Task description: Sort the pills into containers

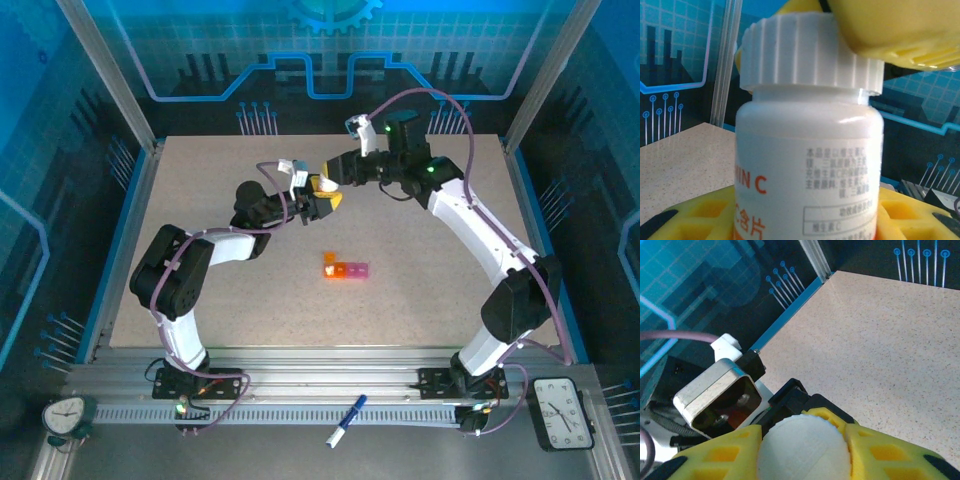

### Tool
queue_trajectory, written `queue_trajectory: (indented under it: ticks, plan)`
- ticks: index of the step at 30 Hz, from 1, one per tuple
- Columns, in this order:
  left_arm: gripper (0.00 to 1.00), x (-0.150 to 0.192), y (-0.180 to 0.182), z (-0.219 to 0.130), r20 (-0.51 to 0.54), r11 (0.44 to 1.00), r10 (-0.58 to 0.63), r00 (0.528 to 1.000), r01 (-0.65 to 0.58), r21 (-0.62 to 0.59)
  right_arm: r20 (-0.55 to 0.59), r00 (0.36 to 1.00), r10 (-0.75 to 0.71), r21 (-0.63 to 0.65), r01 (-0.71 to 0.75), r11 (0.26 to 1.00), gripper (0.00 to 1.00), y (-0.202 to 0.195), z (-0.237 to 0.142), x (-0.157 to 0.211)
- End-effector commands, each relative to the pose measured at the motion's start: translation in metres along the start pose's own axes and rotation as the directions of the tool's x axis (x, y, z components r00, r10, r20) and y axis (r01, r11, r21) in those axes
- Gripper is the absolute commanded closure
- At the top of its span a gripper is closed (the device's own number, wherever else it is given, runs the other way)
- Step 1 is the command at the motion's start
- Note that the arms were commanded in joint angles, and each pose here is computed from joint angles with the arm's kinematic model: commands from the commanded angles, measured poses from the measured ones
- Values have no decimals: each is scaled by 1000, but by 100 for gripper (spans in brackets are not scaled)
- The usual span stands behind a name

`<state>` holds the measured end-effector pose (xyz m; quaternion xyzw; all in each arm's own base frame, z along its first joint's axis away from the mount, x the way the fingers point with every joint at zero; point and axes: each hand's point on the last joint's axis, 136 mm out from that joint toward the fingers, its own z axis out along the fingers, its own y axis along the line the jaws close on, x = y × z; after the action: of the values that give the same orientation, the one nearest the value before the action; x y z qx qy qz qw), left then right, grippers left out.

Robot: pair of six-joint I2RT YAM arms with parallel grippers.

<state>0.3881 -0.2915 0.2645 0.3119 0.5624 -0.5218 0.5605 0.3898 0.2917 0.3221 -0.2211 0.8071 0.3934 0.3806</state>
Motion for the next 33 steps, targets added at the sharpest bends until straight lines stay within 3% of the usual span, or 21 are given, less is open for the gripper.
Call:
queue_trajectory:
  ticks: [1, 5, 13, 16, 20, 23, 33]
  plan:
    - [100, -19, -14, 3, 38, 997, 71, 997, -73, 40, 6, 997, 71, 90, -71, 993, 64, 3, 14, 21]
    - [100, -20, -14, 4, 41, 997, 72, 997, -73, 38, 96, 984, 148, 213, -165, 963, 69, 3, 21, 36]
    - [100, -19, -13, 4, 38, 997, 70, 997, -72, 38, 191, 967, 165, 211, -205, 956, 67, 17, 19, 28]
    - [100, -19, -13, 4, 39, 997, 69, 997, -70, 38, 208, 965, 161, 189, -201, 961, 59, 14, 4, 15]
    - [100, -18, -12, 5, 42, 997, 65, 997, -67, 39, 231, 963, 137, 127, -169, 977, 37, 17, -22, -2]
    - [100, -17, -12, 4, 40, 997, 62, 997, -63, 40, 244, 965, 97, 92, -123, 988, 26, 19, -38, -11]
    - [100, -17, -13, 5, 36, 997, 61, 998, -62, 47, 95, 990, -105, 38, 102, 994, 13, 10, -32, -7]
